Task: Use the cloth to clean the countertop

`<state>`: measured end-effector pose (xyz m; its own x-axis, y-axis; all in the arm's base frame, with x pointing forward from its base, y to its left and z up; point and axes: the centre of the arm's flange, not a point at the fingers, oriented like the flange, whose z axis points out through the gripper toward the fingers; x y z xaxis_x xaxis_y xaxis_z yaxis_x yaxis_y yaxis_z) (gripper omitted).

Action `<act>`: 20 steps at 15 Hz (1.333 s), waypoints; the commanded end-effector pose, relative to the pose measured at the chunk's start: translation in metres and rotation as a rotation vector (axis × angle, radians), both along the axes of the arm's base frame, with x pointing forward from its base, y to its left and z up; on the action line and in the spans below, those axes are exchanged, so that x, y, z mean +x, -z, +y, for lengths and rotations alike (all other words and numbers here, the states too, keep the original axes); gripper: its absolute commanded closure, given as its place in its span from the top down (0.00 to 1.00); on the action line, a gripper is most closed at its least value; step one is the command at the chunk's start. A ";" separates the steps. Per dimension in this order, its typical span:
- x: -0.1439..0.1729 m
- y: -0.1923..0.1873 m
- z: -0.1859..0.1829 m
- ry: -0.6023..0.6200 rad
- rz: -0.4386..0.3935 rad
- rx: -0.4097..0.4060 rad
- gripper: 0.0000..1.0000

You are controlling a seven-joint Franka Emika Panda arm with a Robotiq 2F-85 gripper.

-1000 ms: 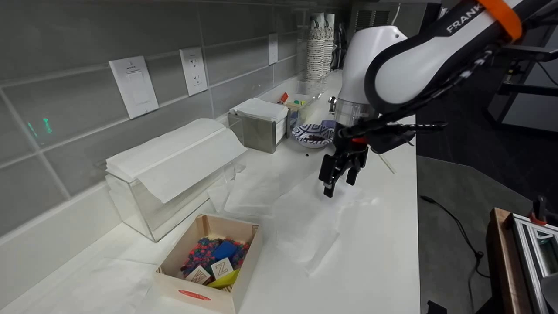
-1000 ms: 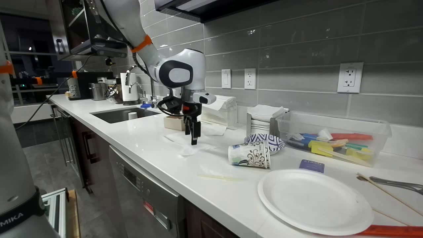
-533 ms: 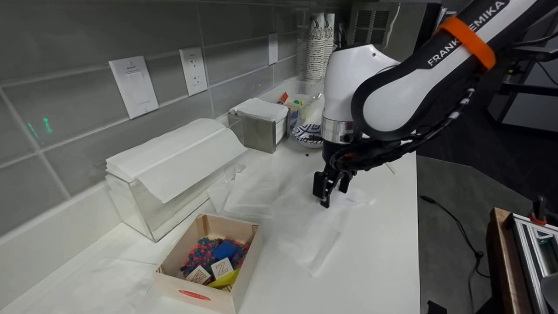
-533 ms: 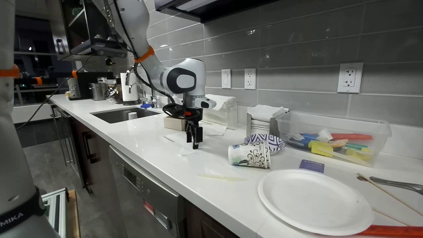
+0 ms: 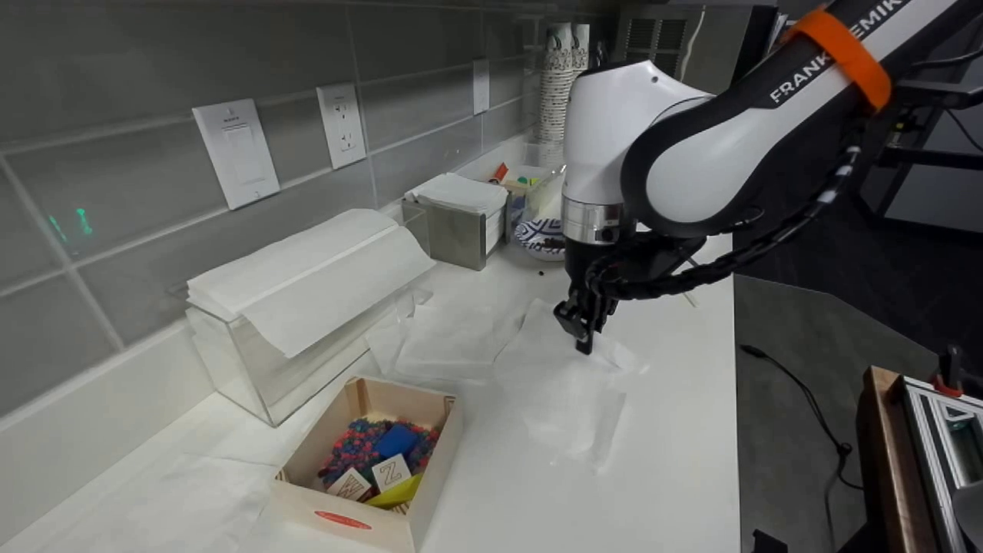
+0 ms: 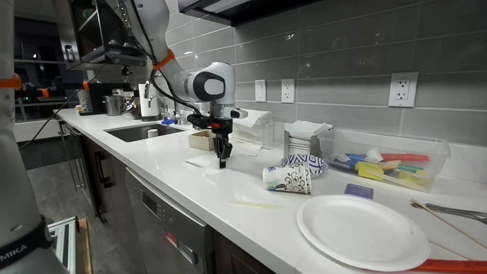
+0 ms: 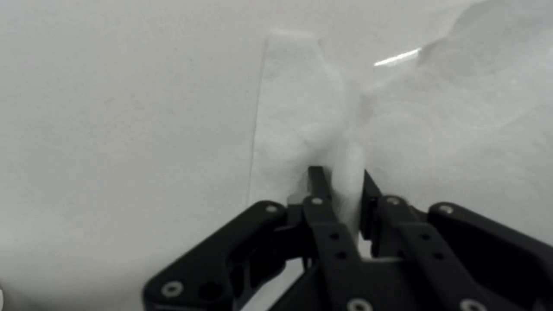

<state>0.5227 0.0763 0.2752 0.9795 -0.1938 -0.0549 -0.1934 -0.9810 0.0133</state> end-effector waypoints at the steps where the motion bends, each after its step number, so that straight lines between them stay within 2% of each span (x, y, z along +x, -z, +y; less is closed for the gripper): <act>1: -0.026 -0.016 0.000 0.022 -0.004 -0.028 0.00; 6: -0.068 -0.055 -0.001 0.071 -0.068 -0.040 0.00; 11: -0.125 -0.102 -0.021 0.245 -0.156 -0.025 0.00; 15: -0.166 -0.128 -0.062 0.446 -0.214 -0.045 0.00; 20: -0.186 -0.122 -0.131 0.586 -0.237 -0.075 0.00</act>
